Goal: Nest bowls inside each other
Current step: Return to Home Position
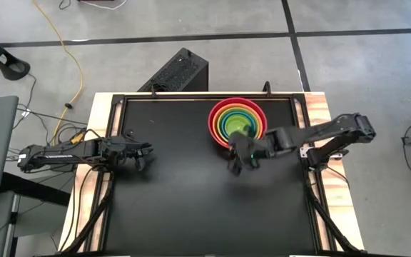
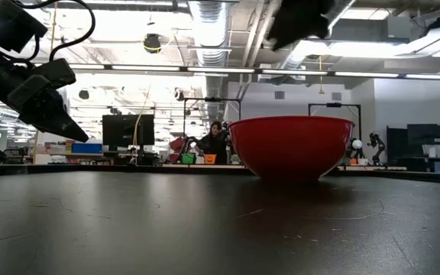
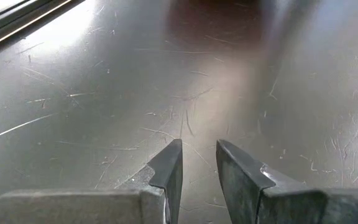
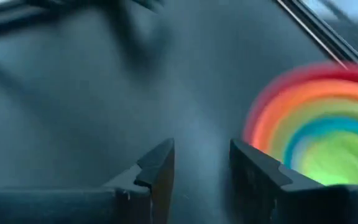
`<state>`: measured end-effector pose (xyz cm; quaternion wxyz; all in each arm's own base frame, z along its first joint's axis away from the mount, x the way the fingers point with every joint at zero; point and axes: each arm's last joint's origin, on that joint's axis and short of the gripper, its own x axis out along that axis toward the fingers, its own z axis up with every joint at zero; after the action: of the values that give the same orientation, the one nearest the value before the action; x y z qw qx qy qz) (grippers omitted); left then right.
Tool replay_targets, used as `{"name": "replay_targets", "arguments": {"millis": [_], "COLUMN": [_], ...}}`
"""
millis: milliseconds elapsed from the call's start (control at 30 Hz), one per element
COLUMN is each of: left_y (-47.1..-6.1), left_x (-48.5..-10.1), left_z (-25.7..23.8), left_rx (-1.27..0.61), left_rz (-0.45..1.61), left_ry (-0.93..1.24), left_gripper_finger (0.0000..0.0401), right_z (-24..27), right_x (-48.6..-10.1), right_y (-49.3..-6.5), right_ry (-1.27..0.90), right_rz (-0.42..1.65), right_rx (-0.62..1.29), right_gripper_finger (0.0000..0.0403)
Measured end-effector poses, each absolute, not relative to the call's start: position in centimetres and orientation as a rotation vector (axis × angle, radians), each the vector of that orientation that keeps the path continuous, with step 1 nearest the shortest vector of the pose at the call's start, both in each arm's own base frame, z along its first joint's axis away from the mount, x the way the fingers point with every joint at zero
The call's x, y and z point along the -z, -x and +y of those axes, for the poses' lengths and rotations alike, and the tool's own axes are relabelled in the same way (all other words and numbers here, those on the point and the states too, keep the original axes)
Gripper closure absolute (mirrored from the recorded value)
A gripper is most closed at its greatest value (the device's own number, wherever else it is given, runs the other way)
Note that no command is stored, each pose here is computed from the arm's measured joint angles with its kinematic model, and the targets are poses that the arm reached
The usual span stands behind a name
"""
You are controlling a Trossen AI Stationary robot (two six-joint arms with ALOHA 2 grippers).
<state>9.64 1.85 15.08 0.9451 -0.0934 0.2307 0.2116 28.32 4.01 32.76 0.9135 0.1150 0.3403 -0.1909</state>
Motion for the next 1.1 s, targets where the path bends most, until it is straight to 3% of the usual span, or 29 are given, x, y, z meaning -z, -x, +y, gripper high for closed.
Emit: {"name": "replay_targets", "arguments": {"millis": [300,567,800,1100], "left_y": [-9.6,-9.6,-9.6,-9.6], "left_x": [-15.1,-15.1,-15.1,-15.1], "left_z": [1.8,1.8,1.8,1.8], "left_rx": [-0.431,-0.431,-0.431,-0.431], "left_rz": [0.470,0.471,0.471,0.470], "left_ry": [0.190,0.190,0.190,0.190], "left_gripper_finger": [0.0314,0.0314,0.0314,0.0314], "right_z": [7.8,5.7,3.5,1.8], "right_x": [-27.3,-23.1,-22.0,-19.7], "right_y": [-30.0,-24.7,-18.7,-15.1], "right_ry": [-0.102,-0.181,-0.242,-0.266], "right_rz": [0.377,0.175,-0.009,-0.054], "right_rx": [0.100,0.075,0.084,0.076], "right_gripper_finger": [0.0260,0.0293,0.0315,0.0341]}}
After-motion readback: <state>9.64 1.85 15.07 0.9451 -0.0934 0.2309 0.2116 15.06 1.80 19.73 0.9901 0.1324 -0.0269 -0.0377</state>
